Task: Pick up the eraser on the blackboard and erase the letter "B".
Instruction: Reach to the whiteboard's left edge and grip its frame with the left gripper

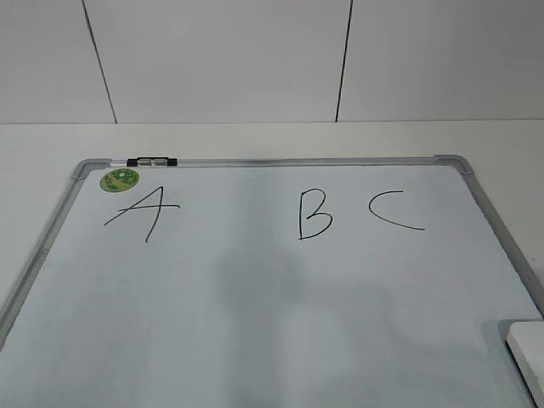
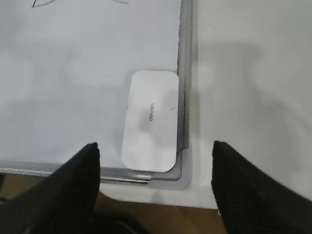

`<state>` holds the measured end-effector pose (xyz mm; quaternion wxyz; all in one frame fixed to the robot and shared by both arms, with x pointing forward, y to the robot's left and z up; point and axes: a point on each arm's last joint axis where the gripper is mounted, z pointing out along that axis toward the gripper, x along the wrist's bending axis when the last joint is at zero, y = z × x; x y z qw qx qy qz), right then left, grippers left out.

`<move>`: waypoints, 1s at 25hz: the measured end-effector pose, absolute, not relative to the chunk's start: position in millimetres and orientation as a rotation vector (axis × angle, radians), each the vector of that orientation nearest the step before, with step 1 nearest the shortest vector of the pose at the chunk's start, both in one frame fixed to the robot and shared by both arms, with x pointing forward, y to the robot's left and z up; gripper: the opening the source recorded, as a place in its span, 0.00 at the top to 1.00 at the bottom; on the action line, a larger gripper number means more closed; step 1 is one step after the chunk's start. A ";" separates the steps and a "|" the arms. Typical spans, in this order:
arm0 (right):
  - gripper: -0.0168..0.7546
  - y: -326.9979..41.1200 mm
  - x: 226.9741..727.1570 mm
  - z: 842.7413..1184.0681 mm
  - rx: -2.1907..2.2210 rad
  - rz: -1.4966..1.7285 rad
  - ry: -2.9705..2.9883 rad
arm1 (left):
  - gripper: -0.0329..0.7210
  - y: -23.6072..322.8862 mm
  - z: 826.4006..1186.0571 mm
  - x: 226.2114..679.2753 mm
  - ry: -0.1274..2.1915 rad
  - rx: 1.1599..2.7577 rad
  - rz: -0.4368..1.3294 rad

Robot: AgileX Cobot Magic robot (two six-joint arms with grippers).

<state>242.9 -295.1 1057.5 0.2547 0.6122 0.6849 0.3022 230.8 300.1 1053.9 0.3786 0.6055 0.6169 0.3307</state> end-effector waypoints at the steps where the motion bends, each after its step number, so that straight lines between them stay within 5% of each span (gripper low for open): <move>1: 0.24 -293.8 245.1 1060.3 1.677 0.819 1.878 | 0.64 300.1 1053.9 230.8 1.576 1.547 0.845; 11: 0.24 -277.1 281.6 1097.1 1.886 0.915 1.955 | 0.64 299.7 1053.8 233.5 1.589 1.560 0.828; 25: 0.24 -267.1 334.3 1085.6 2.109 0.750 2.099 | 0.64 292.8 1092.6 313.6 1.895 1.851 0.442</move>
